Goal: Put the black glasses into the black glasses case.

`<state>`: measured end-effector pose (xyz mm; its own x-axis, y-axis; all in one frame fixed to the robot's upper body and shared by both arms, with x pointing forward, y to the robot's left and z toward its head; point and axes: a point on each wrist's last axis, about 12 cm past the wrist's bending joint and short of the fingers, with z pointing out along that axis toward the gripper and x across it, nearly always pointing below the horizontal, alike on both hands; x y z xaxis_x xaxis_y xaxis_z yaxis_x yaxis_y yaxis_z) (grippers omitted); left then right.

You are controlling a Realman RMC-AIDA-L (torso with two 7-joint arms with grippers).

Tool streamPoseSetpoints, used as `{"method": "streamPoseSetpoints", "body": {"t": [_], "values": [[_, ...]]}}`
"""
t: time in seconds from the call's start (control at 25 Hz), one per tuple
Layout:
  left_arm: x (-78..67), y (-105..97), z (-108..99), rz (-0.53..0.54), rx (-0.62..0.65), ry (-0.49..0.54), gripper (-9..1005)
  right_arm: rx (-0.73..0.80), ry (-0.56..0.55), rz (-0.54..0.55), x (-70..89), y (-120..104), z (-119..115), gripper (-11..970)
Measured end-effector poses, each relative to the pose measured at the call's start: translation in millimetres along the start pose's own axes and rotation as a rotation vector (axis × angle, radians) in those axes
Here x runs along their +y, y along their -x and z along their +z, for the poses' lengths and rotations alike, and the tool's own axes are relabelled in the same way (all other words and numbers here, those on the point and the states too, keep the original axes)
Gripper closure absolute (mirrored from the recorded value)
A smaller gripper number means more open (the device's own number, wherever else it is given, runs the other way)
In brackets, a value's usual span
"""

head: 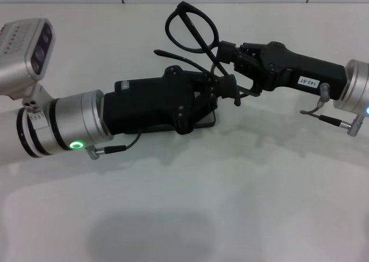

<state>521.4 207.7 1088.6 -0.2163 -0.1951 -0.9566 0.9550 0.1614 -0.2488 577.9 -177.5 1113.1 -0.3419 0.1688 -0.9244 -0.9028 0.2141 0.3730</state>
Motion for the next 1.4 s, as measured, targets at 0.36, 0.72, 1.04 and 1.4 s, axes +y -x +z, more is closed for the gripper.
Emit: {"method": "streamPoseSetpoints", "body": {"t": [0.36,0.72,1.04,1.4], "values": [[1.5,-0.8,0.1,-0.001,0.008,0.012,995,-0.012,0.022,-0.039,3.3,-0.1,-1.9,891],[2.2,-1.1,-0.5,0.0,0.012,0.018,995,-0.021,0.034,-0.071,5.6,-1.2,-4.3,890],[2.3,-1.0,-0.9,0.005,0.023,0.013,995,-0.02,0.041,-0.083,6.5,-1.6,-4.4,888],[2.7,0.6,-2.2,0.011,0.027,0.008,995,-0.014,0.043,-0.085,6.8,-2.4,-4.5,887]]}}
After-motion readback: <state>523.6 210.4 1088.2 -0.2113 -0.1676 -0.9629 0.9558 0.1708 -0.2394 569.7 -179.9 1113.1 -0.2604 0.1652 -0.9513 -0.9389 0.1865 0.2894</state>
